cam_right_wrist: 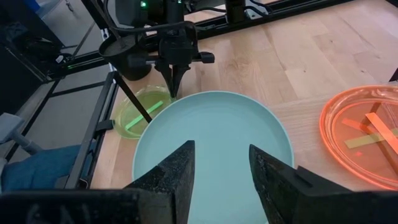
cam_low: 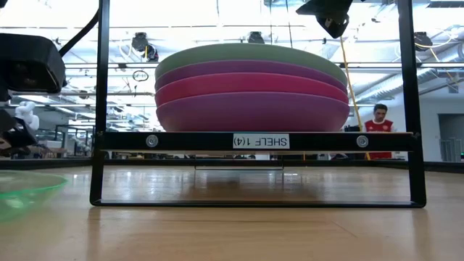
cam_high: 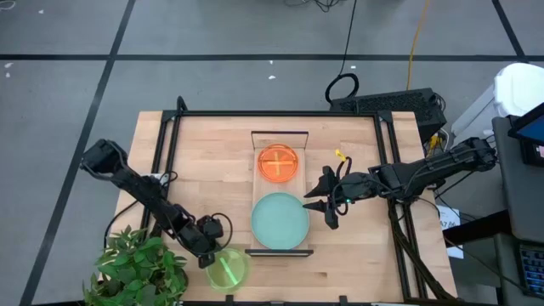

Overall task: Place and stack plates onto a shelf
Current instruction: Stack the small green plate on top of the small orange plate on the shelf

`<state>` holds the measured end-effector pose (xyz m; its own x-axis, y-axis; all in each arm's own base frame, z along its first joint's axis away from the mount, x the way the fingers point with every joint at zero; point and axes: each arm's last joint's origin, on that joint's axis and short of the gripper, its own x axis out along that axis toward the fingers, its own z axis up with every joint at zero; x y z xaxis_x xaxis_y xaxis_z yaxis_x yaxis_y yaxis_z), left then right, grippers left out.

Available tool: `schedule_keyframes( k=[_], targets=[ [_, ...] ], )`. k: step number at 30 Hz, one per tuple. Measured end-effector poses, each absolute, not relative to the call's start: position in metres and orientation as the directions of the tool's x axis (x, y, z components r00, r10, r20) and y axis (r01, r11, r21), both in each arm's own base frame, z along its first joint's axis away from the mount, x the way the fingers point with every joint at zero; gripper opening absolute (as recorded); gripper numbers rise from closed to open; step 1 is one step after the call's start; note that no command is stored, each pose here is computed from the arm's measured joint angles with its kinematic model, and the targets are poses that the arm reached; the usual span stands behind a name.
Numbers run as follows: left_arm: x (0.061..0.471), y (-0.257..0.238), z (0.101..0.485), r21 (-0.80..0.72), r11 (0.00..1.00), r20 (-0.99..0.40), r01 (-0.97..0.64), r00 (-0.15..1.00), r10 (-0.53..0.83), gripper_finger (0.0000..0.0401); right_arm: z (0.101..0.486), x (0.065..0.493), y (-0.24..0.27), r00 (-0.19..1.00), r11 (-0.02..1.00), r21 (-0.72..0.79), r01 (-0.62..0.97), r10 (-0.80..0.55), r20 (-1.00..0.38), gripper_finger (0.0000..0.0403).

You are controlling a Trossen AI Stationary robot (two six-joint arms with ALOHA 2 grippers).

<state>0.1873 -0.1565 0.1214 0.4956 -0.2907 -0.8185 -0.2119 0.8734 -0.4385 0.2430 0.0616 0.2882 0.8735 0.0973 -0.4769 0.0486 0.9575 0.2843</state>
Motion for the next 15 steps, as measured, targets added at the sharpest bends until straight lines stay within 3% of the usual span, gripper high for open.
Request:
schedule_keyframes(
  k=[15],
  targets=[
    [0.174,-0.127,0.166,-0.429,0.882,-0.79,-0.194,0.554,-0.263,0.0004,0.288,0.243,0.062,0.873,0.958,0.282,0.047,0.097,-0.477,0.0136]
  ],
)
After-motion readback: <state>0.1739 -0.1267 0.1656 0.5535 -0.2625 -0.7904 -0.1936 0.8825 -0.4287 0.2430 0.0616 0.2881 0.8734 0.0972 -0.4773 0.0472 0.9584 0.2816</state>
